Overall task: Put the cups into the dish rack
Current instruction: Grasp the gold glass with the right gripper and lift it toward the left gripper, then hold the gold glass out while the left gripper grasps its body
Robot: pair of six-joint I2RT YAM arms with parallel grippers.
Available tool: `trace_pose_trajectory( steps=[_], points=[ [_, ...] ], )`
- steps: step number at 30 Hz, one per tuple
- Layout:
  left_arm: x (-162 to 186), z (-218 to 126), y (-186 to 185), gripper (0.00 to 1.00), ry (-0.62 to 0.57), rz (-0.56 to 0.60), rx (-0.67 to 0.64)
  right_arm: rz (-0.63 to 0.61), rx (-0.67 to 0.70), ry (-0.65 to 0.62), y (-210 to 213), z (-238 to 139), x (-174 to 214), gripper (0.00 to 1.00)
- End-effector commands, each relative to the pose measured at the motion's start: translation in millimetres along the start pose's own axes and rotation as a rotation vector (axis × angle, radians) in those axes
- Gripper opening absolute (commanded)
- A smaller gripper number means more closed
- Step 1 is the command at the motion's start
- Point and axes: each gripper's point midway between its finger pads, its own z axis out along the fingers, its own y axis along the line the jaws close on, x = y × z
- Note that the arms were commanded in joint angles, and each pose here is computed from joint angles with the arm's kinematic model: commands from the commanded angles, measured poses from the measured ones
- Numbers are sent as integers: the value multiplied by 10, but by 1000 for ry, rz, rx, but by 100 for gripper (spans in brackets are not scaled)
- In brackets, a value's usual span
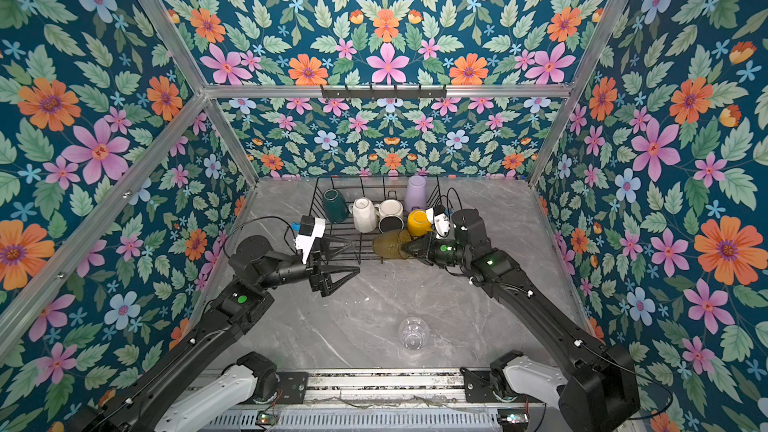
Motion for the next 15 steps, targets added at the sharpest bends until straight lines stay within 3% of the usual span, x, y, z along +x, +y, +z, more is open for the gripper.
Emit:
trace_pose_trajectory(
  steps=[1, 15],
  points=[
    [-56, 4, -41, 99, -10, 29, 23, -39, -123, 22, 296, -31, 8, 0],
    [-82, 32, -105, 99, -4, 30, 84, -143, -291, 203, 794, 198, 357, 0]
  ],
)
